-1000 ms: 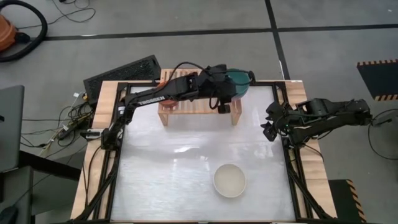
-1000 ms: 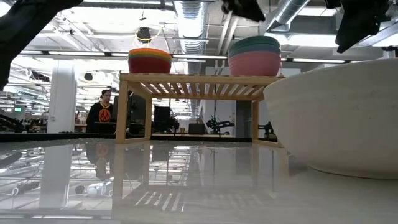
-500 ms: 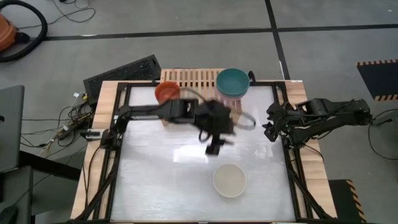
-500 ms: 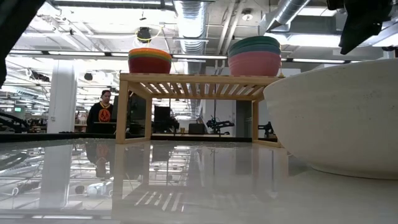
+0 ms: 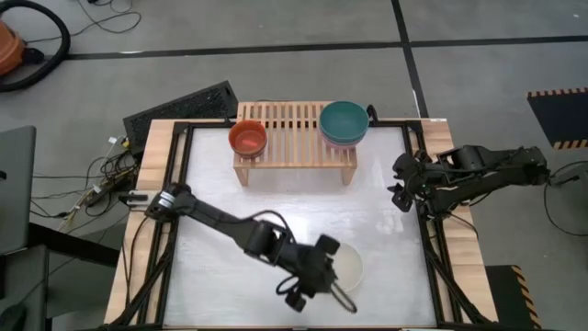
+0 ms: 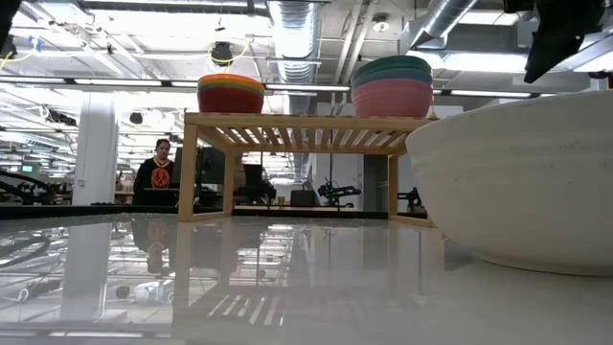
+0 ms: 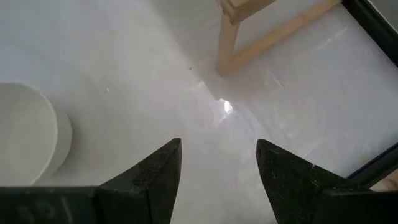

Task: Place and stack bowls onto a shelf
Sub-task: Stack the white bowl on top of the dark green bowl on the shelf

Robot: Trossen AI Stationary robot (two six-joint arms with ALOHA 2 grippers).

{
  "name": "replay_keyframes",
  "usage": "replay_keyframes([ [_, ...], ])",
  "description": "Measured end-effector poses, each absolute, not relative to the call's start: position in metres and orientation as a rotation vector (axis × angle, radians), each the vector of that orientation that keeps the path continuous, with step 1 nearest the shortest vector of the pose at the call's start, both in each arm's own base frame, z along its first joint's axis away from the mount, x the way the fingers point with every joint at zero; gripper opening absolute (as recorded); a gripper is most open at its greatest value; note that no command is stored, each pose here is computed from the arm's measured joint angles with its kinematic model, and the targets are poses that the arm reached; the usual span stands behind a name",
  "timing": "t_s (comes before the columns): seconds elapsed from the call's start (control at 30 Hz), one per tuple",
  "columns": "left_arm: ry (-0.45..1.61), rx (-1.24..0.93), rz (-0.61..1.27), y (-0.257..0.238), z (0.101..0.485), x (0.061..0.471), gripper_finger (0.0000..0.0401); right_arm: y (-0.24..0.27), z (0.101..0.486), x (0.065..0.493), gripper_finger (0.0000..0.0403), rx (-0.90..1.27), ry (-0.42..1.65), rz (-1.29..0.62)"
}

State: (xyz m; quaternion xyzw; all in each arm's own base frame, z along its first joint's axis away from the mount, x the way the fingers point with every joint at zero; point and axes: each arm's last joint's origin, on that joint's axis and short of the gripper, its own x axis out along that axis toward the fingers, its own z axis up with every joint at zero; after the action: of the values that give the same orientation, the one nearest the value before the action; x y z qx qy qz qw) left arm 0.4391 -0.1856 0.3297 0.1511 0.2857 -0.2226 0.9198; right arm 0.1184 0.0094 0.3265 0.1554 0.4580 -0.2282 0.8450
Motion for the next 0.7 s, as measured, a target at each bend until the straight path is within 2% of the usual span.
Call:
replay_keyframes([
  [0.27,0.532,0.234,-0.434,-0.189,0.286,0.449,0.0154,0.010,0.326,0.118,0.0234,0.328,0.971,-0.473],
  [0.7,0.525,0.208,-0.428,-0.185,0.243,0.448,0.0154,0.010,0.326,0.118,0.0234,0.339,0.973,-0.471],
])
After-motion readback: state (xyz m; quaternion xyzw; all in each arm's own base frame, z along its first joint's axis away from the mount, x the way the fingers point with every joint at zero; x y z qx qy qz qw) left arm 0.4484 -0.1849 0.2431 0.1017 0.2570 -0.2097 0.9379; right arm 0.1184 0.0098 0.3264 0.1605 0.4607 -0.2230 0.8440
